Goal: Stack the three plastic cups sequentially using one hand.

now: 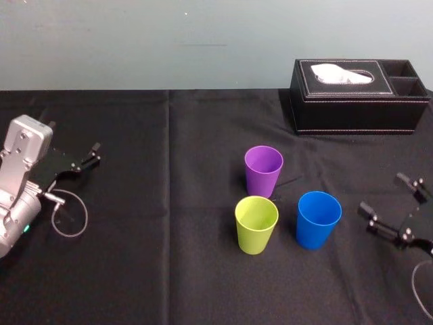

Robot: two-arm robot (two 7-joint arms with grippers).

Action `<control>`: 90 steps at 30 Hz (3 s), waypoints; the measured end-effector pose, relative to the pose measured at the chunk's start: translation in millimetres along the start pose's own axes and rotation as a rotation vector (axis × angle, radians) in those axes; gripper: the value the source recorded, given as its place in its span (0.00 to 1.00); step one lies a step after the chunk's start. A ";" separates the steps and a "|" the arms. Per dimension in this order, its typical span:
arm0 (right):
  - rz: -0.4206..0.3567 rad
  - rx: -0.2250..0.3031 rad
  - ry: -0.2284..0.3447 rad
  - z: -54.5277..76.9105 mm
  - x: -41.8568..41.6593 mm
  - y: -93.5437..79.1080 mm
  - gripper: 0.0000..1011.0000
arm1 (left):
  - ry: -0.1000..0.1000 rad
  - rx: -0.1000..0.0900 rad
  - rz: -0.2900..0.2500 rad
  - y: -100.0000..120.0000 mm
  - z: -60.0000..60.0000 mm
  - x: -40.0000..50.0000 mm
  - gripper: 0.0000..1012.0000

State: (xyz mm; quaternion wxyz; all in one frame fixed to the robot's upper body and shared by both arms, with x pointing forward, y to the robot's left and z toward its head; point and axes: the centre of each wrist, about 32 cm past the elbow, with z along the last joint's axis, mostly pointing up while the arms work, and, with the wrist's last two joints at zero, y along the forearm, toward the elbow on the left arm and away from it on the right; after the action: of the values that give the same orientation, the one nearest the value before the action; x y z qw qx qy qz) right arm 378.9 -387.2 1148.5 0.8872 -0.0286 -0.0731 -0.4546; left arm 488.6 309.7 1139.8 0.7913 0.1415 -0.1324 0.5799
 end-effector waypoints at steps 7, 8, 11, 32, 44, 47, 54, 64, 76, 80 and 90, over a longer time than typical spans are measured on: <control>0.059 -0.028 0.014 -7.9 -7.8 -8.6 0.99 | 0.000 0.000 0.000 0.0 0.0 0.0 1.00; 0.065 -0.030 0.015 -8.7 -8.5 -8.8 0.99 | 0.000 0.000 0.000 0.0 0.0 0.0 1.00; 0.085 -0.040 0.022 -12.4 -11.0 -8.1 0.99 | 0.000 0.000 0.000 0.0 0.0 0.0 1.00; 0.154 -0.084 0.076 -28.2 -14.6 18.0 0.99 | 0.000 0.000 0.000 0.0 0.0 0.0 1.00; 0.177 -0.091 0.080 -28.0 -12.7 32.2 0.99 | 0.000 0.000 0.000 0.0 0.0 0.0 1.00; 0.183 -0.092 0.081 -27.5 -11.7 36.0 0.99 | 0.000 0.000 0.000 0.0 0.0 0.0 1.00; 0.199 -0.096 0.081 -27.0 -9.1 45.4 0.99 | 0.000 0.000 0.000 0.0 0.0 0.0 1.00; 0.209 -0.114 0.082 -27.9 -6.6 63.0 0.99 | 0.000 0.000 0.000 0.0 0.0 0.0 1.00; 0.207 -0.116 0.083 -28.1 -6.7 62.8 0.94 | 0.000 0.000 0.000 0.0 0.0 0.0 1.00; 0.206 -0.115 0.082 -28.0 -6.7 62.3 0.83 | 0.000 0.000 0.000 0.0 0.0 0.0 1.00; 0.205 -0.113 0.082 -27.8 -6.6 61.7 0.74 | 0.000 0.000 0.000 0.0 0.0 0.0 1.00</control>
State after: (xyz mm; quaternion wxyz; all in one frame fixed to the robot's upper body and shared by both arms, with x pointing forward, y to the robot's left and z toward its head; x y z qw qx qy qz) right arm 428.1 -349.0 1121.0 0.9283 -0.0676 -0.0077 -0.3655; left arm 488.6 309.7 1139.8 0.7913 0.1415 -0.1325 0.5799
